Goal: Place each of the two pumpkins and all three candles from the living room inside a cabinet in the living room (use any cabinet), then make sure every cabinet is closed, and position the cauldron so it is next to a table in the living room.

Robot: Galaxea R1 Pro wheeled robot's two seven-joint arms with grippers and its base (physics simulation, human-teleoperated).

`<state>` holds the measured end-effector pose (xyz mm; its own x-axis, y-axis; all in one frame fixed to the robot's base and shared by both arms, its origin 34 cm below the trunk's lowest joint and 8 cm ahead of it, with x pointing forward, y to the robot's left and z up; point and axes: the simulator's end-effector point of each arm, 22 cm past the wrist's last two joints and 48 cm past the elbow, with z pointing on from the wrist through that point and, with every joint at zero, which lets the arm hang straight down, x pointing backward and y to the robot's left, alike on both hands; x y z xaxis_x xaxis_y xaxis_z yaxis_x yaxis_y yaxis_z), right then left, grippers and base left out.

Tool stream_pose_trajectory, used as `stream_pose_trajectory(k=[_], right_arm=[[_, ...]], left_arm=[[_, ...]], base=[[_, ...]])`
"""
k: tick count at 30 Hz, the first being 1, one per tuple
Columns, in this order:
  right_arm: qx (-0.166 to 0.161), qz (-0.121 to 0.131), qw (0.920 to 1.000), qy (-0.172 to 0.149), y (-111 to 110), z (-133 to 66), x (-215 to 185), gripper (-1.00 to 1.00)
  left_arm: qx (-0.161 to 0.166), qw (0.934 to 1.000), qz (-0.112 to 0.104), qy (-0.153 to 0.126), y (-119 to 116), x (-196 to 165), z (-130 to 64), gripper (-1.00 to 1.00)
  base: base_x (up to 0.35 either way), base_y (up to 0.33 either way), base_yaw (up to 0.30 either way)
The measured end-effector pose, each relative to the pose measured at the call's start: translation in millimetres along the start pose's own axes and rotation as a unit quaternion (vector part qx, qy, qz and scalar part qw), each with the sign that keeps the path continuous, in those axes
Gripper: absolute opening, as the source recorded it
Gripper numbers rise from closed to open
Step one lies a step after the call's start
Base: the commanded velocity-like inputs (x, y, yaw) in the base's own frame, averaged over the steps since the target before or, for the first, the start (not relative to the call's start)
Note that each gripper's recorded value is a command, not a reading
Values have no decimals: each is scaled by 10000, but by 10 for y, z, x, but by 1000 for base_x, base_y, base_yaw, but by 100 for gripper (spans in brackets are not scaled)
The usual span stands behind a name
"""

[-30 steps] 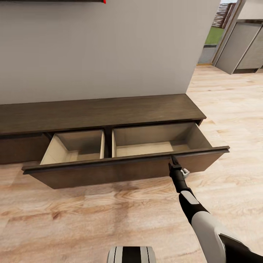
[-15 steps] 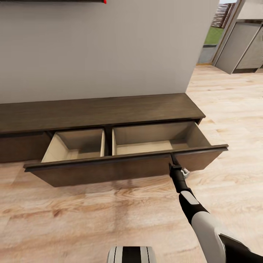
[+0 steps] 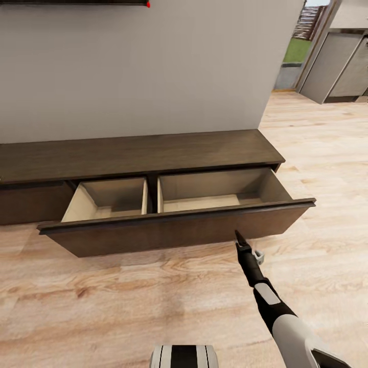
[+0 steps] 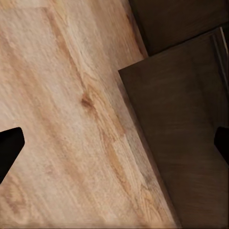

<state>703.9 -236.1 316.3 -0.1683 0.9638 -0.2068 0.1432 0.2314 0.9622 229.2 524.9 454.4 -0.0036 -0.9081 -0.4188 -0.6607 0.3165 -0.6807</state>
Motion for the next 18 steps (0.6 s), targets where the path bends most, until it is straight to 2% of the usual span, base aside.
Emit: stream_pose_trajectory(k=[2, 4, 5, 6, 8, 9, 11, 12, 13, 14, 15, 16, 18], right_arm=[[-166, -285, 9994, 103, 121, -48, -6, 100], [-476, -939, 9937, 378, 397, -139, -11, 100], [-528, -1131, 9911, 455, 490, -168, -22, 100], [-491, -1471, 9860, 611, 608, -232, -42, 100], [-394, -1820, 9795, 773, 761, -307, -76, 100], [-281, -2114, 9720, 987, 881, -396, -50, 100], [-285, -2425, 9619, 1231, 1079, -479, 26, 100], [-326, -2679, 9513, 1492, 1247, -541, 154, 100], [-369, -2810, 9452, 1618, 1348, -571, 221, 100], [-434, -2997, 9342, 1887, 1504, -628, 368, 100], [-458, -3084, 9277, 2052, 1577, -664, 460, 100], [-446, -3200, 9148, 2422, 1634, -737, 671, 100], [-444, -3336, 9003, 2762, 1688, -814, 877, 100]], left_arm=[[36, 10000, -7, 11, -14, 12, 13, 100], [70, 10000, -17, 11, -27, 19, 18, 100], [89, 10000, -21, 7, -34, 17, 18, 100], [115, 9999, -27, 17, -45, 27, 27, 100], [168, 9998, -41, 47, -68, 51, 43, 100], [209, 9997, -49, 98, -89, 87, 69, 100], [256, 9995, -55, 155, -113, 126, 97, 100], [235, 9995, -34, 221, -109, 165, 123, 100], [225, 9994, -17, 252, -108, 182, 133, 100], [184, 9994, 30, 308, -99, 212, 147, 100], [174, 9993, 51, 327, -98, 222, 151, 100], [149, 9992, 87, 356, -92, 235, 158, 100], [154, 9992, 105, 366, -96, 237, 160, 100]], base=[[-2, 0, 0], [-1, 0, 0], [0, 0, 0], [0, 0, 0], [0, 0, 0], [0, 0, 0], [0, 0, 0], [0, 0, 0], [0, 0, 0], [0, 0, 0], [0, 0, 0], [0, 0, 0], [0, 0, 0]])
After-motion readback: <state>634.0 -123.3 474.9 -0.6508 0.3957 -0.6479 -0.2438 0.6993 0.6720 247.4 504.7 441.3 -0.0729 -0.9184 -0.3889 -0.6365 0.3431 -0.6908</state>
